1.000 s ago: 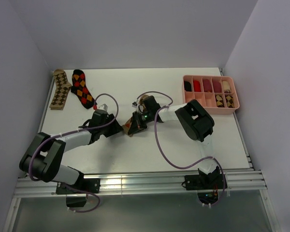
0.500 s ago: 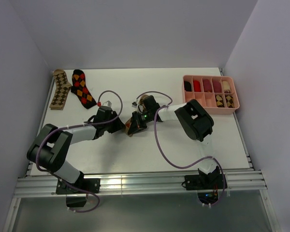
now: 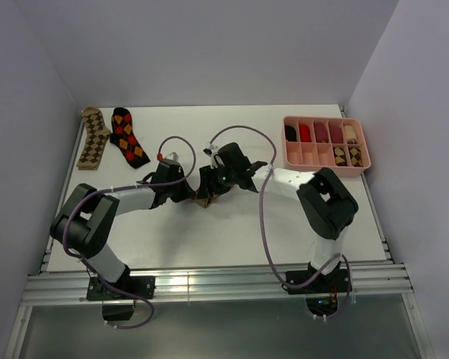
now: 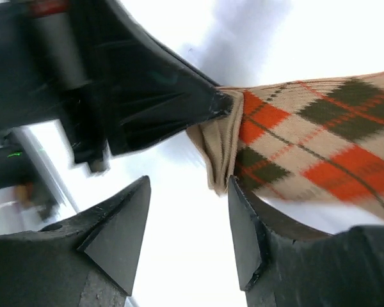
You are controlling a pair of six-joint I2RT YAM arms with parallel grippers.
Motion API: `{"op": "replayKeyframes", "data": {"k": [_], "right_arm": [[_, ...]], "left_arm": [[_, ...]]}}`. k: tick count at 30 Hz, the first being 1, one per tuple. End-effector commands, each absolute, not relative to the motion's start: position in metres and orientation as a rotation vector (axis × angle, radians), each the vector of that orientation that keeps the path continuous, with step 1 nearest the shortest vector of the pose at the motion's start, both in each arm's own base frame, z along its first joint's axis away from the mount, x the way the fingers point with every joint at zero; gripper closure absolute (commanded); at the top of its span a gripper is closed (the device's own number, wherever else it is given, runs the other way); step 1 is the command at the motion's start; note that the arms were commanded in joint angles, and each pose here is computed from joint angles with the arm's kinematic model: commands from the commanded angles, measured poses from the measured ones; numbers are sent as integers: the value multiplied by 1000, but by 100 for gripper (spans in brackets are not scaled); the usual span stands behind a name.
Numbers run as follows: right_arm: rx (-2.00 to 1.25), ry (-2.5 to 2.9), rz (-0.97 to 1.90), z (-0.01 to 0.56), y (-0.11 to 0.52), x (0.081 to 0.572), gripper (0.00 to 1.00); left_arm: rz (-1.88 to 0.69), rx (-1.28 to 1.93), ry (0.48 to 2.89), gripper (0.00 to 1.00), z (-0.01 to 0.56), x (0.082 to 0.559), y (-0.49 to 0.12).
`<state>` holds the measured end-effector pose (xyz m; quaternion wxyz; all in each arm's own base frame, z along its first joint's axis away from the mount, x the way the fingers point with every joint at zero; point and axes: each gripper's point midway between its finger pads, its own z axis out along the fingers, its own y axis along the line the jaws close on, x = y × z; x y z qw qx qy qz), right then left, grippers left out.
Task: Roll the socks
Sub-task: Roll the sock at the center of the board.
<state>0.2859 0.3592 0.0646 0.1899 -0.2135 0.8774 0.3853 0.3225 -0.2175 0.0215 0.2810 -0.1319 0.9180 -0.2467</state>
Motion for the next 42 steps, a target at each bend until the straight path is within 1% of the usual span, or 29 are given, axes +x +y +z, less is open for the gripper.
{"op": "replayKeyframes", "data": {"k": [1, 2, 3, 5, 7, 9, 11, 19, 27, 35, 37, 38, 39, 40, 41, 42], "right_arm": [[-657, 2282, 710, 88, 341, 301, 41], [-624, 2240, 619, 91, 335, 310, 41], [-636, 2220, 591, 91, 330, 304, 41], [-672, 2130, 522, 97, 334, 303, 46], [-720, 2088, 478, 95, 334, 297, 49], [-775, 2033, 476, 96, 348, 289, 53], [-818, 2006, 460, 93, 358, 282, 54], [-922, 1941, 373, 71, 380, 276, 61], [-942, 1985, 282, 33, 379, 285, 62], [-961, 2083, 215, -6, 359, 275, 61], [-935, 2122, 191, -13, 352, 273, 63], [-940, 2135, 174, -18, 346, 271, 66], [-929, 2146, 171, -21, 343, 269, 80], [-933, 2156, 171, -23, 341, 267, 85], [-936, 2169, 190, -25, 339, 263, 91], [-928, 2190, 218, -26, 338, 261, 99]], "left_arm": [[-505, -316, 2610, 98, -7, 299, -200], [-501, -310, 2617, 98, -7, 299, -200], [-494, -302, 2629, 98, -8, 297, -200], [-496, -287, 2628, 98, -5, 300, -201], [-493, -278, 2637, 99, -3, 300, -202], [-483, -270, 2645, 99, -3, 300, -201], [-480, -257, 2650, 99, -3, 300, -202], [-479, -243, 2674, 99, -2, 299, -203], [-471, -229, 2688, 99, -1, 298, -203], [-478, -229, 2687, 99, 2, 296, -203], [-479, -233, 2683, 99, 4, 297, -202], [-485, -239, 2679, 97, 6, 297, -203], [-485, -241, 2673, 96, 8, 299, -203], [-485, -256, 2666, 94, 10, 300, -203], [-490, -264, 2651, 89, 15, 302, -202], [-492, -270, 2637, 84, 18, 304, -201]]}}
